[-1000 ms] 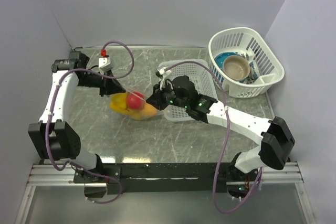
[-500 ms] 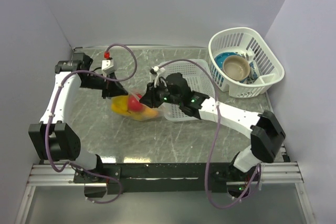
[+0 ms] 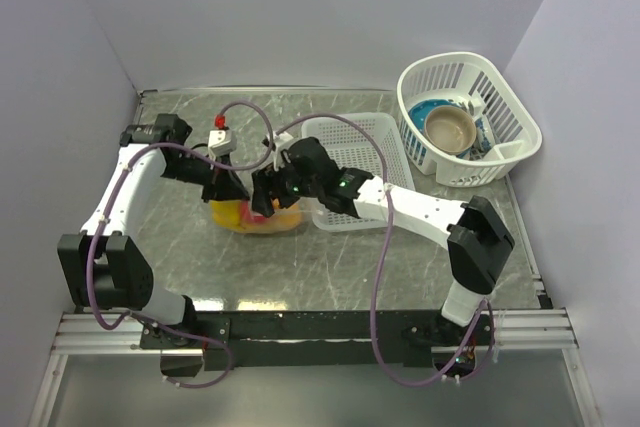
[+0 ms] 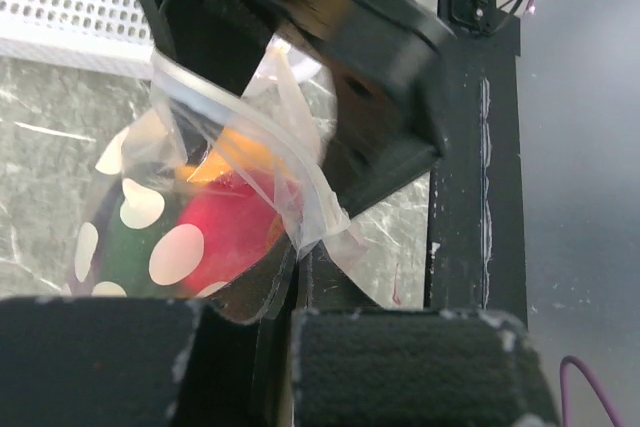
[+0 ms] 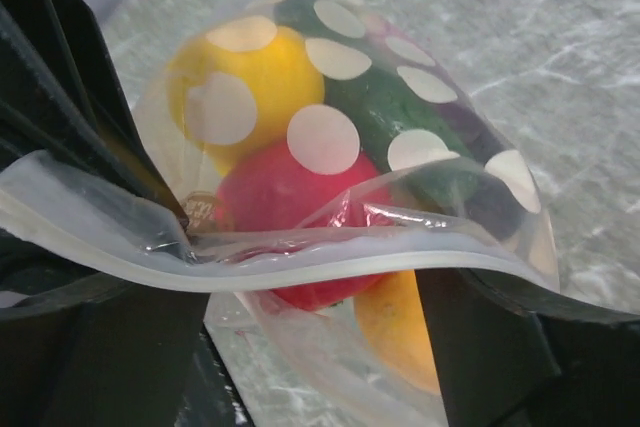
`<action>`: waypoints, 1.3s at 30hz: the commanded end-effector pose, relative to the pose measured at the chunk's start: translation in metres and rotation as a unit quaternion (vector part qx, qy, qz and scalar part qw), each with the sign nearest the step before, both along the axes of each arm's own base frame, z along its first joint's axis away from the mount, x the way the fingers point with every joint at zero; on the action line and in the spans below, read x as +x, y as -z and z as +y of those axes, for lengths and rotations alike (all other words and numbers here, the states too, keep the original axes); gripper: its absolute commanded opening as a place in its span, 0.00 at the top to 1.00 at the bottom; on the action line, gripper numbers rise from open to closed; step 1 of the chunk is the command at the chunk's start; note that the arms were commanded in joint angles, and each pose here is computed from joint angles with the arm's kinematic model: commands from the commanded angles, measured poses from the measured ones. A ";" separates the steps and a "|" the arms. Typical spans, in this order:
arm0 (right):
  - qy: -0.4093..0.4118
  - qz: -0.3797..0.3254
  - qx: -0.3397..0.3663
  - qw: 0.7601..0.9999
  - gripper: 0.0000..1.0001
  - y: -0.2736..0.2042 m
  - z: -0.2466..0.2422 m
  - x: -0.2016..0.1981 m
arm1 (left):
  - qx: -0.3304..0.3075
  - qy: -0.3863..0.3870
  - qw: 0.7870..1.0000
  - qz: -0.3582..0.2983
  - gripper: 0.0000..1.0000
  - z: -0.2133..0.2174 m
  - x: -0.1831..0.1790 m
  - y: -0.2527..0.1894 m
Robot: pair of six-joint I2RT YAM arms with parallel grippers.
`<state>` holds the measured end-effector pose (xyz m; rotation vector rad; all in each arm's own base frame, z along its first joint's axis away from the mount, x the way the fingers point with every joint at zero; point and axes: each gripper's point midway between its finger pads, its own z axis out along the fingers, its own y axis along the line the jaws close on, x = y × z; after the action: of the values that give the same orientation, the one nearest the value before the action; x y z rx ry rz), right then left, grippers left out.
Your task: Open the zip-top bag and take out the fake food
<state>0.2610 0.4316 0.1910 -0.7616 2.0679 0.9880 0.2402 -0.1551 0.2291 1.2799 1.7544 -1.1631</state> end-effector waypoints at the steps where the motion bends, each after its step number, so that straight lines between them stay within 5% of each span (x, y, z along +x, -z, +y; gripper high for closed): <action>1: 0.011 -0.022 -0.066 0.998 0.09 0.015 -0.003 -0.004 | -0.001 0.005 1.000 -0.001 0.95 -0.002 -0.010 -0.006; 12: 0.090 -0.035 -0.012 0.995 0.05 -0.001 -0.021 0.014 | 0.026 -0.003 1.000 0.010 0.95 0.004 -0.017 0.001; 18: 0.009 -0.028 -0.043 0.999 0.00 0.024 0.015 -0.006 | 0.049 -0.024 0.998 0.023 0.91 0.016 -0.018 0.012; 20: 0.000 -0.022 -0.101 0.995 0.00 0.056 0.019 -0.010 | 0.039 -0.074 0.996 0.020 0.87 0.037 -0.005 0.006; 29: 0.000 -0.060 -0.166 0.984 0.02 0.090 0.008 -0.014 | -0.014 -0.250 0.968 -0.025 0.66 0.123 0.049 -0.051; 30: 0.012 -0.062 -0.182 0.981 0.04 0.102 -0.002 -0.014 | -0.025 -0.253 0.967 -0.019 0.62 0.124 0.051 -0.052; 31: 0.015 -0.066 -0.181 0.981 0.06 0.101 -0.005 -0.014 | -0.038 -0.251 0.967 -0.007 0.47 0.124 0.054 -0.048; 32: 0.022 -0.070 -0.177 0.982 0.08 0.101 -0.005 -0.014 | -0.063 -0.238 0.969 0.014 0.29 0.117 0.060 -0.042; 33: 0.025 -0.065 -0.186 0.980 0.12 0.111 -0.013 -0.018 | -0.072 -0.226 0.971 0.031 0.01 0.110 0.062 -0.035; 39: 0.046 -0.066 -0.194 0.978 0.26 0.122 -0.033 -0.034 | -0.059 -0.107 0.985 0.121 0.01 0.050 0.068 0.035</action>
<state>0.2385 0.4276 0.0887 -0.9122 2.1261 0.5798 0.3138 -0.0657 0.2255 0.8064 1.9086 -1.1246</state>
